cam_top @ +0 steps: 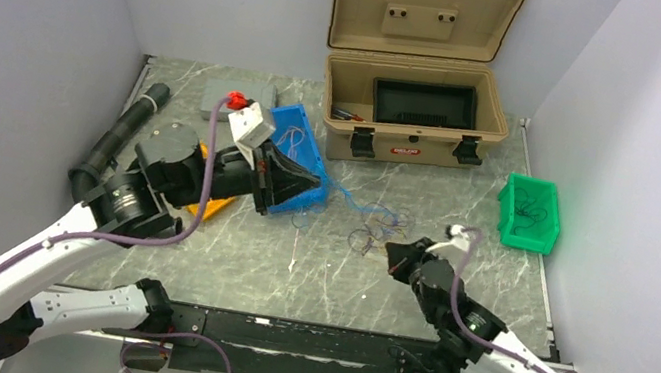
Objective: Untangle the cables
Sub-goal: Untie the cable, then place the cable in the bin, then untie the cable.
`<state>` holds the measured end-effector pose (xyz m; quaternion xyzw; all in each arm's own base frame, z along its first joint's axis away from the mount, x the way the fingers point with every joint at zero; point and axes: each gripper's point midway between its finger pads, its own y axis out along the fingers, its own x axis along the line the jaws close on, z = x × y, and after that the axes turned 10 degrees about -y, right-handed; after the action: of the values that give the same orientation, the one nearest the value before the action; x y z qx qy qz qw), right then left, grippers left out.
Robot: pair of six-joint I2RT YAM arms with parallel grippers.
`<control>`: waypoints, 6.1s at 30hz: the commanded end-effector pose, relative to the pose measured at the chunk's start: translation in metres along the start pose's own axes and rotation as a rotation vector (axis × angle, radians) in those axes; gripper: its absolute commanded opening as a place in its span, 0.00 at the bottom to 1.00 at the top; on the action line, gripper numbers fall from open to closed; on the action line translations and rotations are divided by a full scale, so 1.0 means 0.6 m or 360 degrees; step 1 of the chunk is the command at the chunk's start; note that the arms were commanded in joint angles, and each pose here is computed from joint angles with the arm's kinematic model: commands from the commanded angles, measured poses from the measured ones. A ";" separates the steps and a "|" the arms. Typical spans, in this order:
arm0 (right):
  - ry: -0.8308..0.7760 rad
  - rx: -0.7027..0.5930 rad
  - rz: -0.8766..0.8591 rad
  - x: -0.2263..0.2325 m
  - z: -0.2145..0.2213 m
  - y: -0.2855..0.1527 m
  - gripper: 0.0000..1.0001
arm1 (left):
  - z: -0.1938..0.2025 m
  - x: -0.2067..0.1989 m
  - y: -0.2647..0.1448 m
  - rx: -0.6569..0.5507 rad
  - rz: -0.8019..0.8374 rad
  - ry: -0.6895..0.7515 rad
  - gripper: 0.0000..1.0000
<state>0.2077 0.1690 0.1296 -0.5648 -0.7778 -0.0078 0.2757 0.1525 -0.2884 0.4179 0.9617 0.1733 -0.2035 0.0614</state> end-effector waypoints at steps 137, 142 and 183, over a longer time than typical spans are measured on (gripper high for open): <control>0.0225 0.0309 0.0963 -0.236 -0.035 -0.027 0.98 | 0.109 0.508 -0.320 -0.0221 -0.2149 -0.0989 0.78; 0.0204 0.0447 0.0959 -0.247 -0.022 -0.011 0.89 | 0.099 0.421 -0.220 -0.0102 -0.1374 -0.0770 0.99; -0.0121 0.0763 0.0777 -0.203 0.011 0.034 1.00 | 0.382 0.194 0.109 0.0625 -0.0436 -0.0468 0.99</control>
<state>0.2392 0.0679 0.0774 -0.6733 -0.5887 0.2300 0.3836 0.1763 -0.3385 0.1288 0.8668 0.2466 -0.3904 -0.1884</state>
